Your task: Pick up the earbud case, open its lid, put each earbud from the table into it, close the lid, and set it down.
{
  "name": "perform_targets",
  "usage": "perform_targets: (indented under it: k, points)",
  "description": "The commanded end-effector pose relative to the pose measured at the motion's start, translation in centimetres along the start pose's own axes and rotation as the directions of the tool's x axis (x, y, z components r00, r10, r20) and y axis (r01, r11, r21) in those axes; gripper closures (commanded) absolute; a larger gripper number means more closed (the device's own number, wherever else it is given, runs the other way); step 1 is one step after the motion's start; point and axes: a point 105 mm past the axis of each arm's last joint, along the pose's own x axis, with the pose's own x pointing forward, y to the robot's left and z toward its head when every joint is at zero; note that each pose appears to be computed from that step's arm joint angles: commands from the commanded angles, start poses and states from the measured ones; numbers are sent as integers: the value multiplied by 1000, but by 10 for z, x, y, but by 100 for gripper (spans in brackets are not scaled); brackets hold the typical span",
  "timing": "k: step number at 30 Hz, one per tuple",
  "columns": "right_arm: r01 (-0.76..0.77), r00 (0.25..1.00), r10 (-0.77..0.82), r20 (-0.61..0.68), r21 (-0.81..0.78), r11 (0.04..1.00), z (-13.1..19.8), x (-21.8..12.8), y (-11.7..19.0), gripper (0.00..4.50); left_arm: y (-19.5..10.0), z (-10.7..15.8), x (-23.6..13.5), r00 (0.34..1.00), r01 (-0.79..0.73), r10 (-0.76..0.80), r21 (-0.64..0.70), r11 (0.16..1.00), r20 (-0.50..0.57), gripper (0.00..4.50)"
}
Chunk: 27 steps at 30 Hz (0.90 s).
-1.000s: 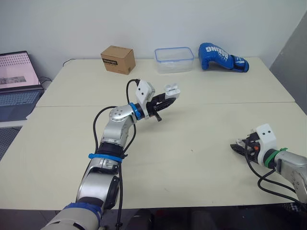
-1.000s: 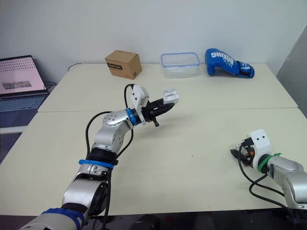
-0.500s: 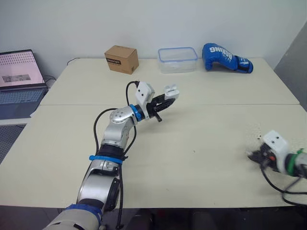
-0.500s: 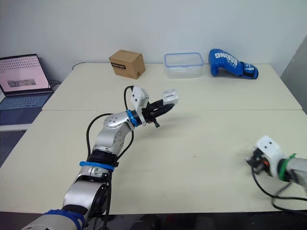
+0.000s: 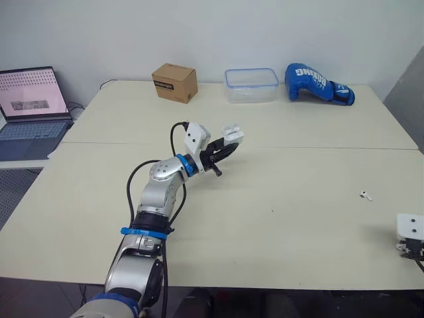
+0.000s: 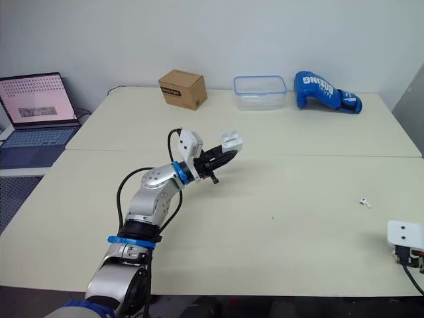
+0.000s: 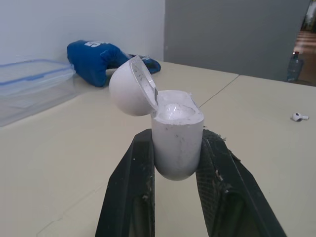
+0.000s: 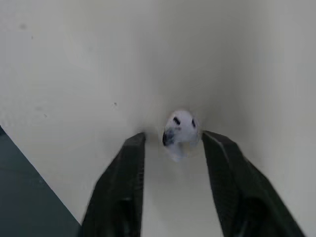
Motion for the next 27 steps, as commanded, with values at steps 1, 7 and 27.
perform_targets:
  k: [1,7,27]
  points:
    - [-110,993,111,-37,12,994,-8,17,22,210,-5,18,3,998,14,-16,27,1000,55,376]
    - [-111,994,111,10,-40,993,13,22,18,210,-11,17,5,998,17,-18,12,1000,60,376]
    - [-147,989,148,22,-20,989,20,10,29,210,-10,13,1,999,10,-10,11,1000,53,376]
